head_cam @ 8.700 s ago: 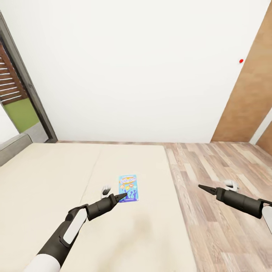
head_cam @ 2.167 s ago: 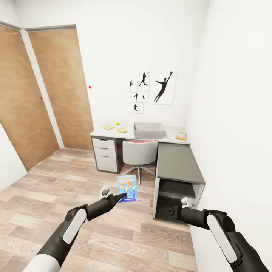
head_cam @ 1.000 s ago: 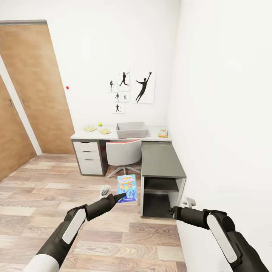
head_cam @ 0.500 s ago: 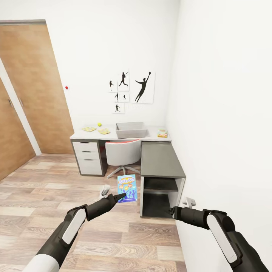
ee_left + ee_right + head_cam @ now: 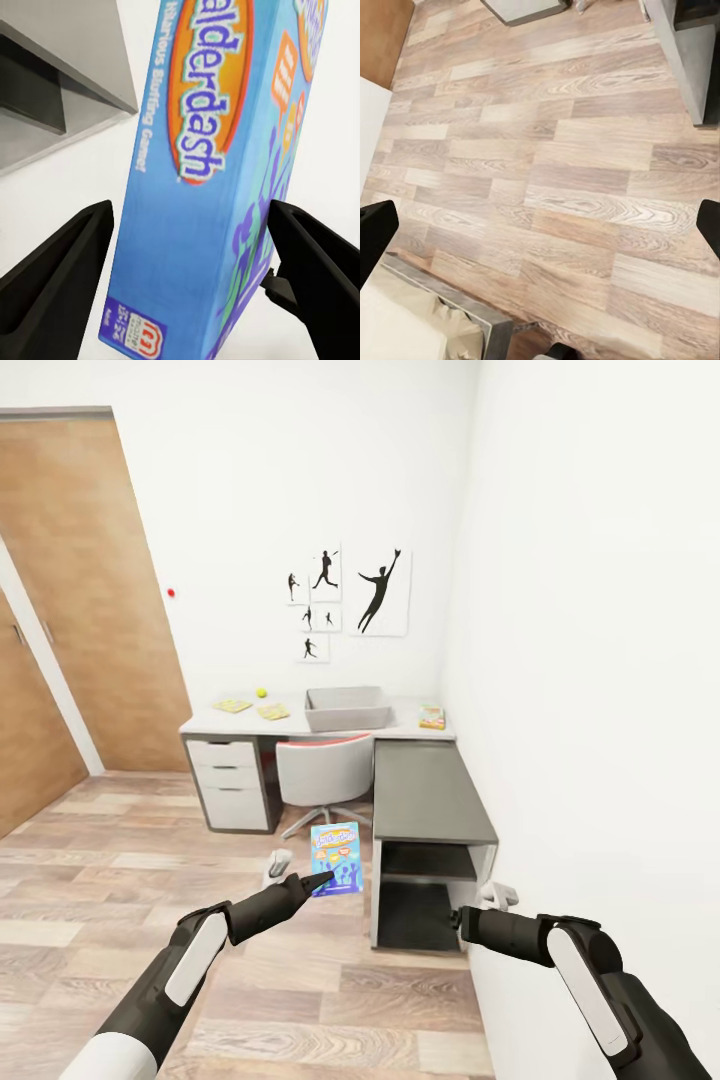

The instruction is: Put all the toys in the child's room - the three board games (two on the bed and one on the table), the two jigsaw puzzles on the table, and the tennis ball on the table - inside the toy box on the table in the child's room.

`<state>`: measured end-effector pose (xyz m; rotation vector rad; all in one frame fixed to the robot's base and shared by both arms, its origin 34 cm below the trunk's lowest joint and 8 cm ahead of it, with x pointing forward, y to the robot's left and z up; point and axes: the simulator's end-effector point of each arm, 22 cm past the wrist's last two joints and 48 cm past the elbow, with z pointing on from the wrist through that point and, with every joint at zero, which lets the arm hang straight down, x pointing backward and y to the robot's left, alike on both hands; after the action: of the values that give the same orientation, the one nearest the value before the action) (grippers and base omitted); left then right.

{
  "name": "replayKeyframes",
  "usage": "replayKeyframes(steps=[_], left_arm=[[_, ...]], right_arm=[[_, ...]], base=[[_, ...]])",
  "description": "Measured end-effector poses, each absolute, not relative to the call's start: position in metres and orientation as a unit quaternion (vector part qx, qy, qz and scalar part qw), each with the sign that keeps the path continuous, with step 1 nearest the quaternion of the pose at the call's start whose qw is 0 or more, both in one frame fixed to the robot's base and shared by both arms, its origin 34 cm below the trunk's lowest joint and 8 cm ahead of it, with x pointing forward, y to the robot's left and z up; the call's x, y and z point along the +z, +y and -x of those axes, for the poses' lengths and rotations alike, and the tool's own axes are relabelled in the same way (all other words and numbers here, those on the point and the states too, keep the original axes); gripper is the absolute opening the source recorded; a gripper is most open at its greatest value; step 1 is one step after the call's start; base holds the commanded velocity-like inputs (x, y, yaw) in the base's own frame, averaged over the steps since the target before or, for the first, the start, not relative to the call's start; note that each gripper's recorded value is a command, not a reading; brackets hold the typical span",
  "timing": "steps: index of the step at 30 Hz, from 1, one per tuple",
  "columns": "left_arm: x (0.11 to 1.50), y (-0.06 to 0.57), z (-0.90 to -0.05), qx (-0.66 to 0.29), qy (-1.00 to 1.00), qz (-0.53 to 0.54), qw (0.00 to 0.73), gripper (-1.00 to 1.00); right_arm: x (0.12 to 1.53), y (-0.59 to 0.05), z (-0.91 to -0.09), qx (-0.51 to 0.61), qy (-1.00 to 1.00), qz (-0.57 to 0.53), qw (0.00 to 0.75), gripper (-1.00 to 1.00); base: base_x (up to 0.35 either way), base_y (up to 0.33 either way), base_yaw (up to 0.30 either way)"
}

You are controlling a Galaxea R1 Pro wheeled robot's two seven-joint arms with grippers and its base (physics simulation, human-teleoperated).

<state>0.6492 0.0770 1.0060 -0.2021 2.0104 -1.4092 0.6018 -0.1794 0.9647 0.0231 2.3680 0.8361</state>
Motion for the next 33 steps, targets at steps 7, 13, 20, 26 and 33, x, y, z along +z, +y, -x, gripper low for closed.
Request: replayKeyframes(steps=[7, 13, 20, 26, 33], left_arm=[[1.0059, 0.077, -0.6492, -0.539, 0.77, 0.077, 0.333, -1.0], [1.0059, 0.0771, -0.6492, -0.539, 0.77, 0.077, 0.333, -1.0], [1.0058, 0.0771, -0.6492, -0.539, 0.77, 0.077, 0.333, -1.0], [1.0058, 0.0771, -0.6492, -0.539, 0.77, 0.077, 0.333, -1.0], [1.0059, 0.077, -0.6491, -0.539, 0.77, 0.076, 0.333, -1.0]], right_arm=[[0.9648, -0.1795, -0.6017, 0.317, 0.896, -0.009, 0.31, 1.0], [0.9648, -0.1795, -0.6017, 0.317, 0.896, -0.009, 0.31, 1.0], [0.9647, -0.1793, -0.6017, 0.317, 0.896, -0.009, 0.31, 1.0], [0.9647, -0.1793, -0.6017, 0.317, 0.897, -0.009, 0.31, 1.0], [0.9649, -0.1792, -0.6017, 0.317, 0.896, -0.008, 0.31, 1.0]], base=[[0.323, 0.0, 0.0], [0.331, 0.0, 0.0], [0.334, 0.0, 0.0], [0.334, 0.0, 0.0], [0.334, 0.0, 0.0]])
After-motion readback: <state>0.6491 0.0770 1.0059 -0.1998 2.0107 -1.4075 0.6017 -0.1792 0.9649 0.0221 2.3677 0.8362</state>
